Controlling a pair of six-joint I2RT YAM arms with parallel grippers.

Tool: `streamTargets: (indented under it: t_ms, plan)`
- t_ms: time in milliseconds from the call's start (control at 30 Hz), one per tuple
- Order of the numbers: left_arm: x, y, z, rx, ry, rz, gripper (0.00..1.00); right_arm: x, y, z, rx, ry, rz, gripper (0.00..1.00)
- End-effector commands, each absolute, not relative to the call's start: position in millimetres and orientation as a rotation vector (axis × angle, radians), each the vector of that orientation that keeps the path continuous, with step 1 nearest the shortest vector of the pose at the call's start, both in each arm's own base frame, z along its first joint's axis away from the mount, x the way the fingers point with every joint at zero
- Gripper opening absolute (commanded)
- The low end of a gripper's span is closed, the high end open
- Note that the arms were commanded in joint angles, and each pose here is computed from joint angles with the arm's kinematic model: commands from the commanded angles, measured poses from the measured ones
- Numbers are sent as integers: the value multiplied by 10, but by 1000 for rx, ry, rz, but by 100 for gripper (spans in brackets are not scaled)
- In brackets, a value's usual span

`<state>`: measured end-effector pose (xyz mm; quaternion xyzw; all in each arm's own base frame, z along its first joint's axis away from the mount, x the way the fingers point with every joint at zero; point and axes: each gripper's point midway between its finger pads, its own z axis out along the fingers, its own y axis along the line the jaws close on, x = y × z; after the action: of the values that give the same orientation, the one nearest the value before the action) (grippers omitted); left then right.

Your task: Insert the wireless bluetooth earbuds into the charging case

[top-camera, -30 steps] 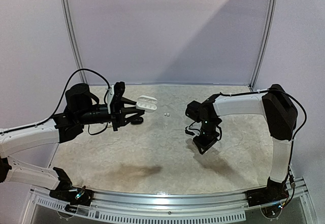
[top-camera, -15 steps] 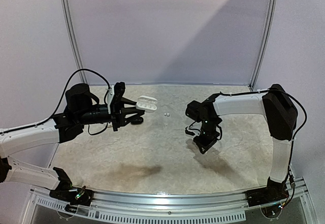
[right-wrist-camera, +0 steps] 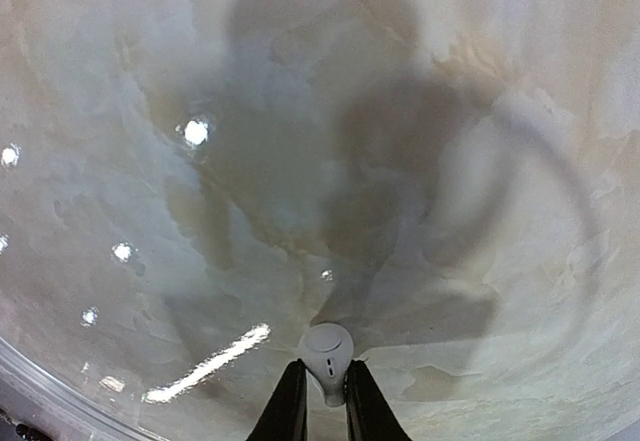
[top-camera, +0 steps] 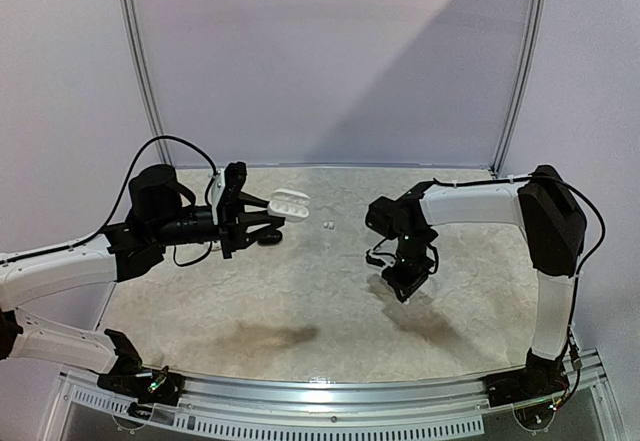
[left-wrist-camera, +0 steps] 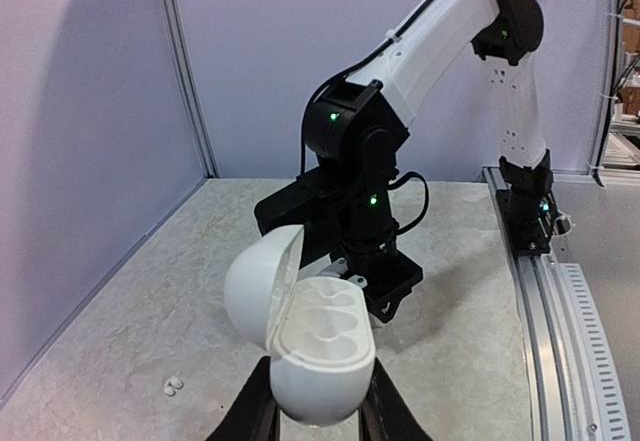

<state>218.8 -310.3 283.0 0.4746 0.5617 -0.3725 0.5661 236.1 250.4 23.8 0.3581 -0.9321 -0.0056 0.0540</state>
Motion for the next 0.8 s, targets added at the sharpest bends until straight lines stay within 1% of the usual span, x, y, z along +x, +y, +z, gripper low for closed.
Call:
streamTargets:
  t_ms: [0,67,167,267,400,500,567,700,767]
  plan:
    - [2098,-3102,2810,1136,1305,-883,0,2373,2530,386,1117,-2854,-19,12]
    - [2096,-3102,2812,1137,1304,-884,0,2362,2518,372,1110,-2848,-16,10]
    - [2095,-3102,2813,1137,1304,-884,0,2350,2504,379,1107,-2843,-11,1]
    - [2091,-3101,2818,1137,1302,-886,0,2364,2512,438,1107,-2853,-10,0]
    - [2067,-3110,2867,1135,1279,-902,0,2504,2575,730,1143,-2950,-28,0]
    - [2003,-3141,2904,1171,1228,-924,0,2671,2658,1200,1214,-3085,-75,0]
    - [1941,-3164,2934,1207,1179,-940,0,2738,2733,1573,1269,-3178,-159,0]
    - [1833,-3221,2968,1277,1091,-970,0,2725,2882,2358,1433,-3343,-332,0]
    - [1802,-3255,2974,1305,1060,-976,0,2654,2976,2710,1599,-3380,-389,0]
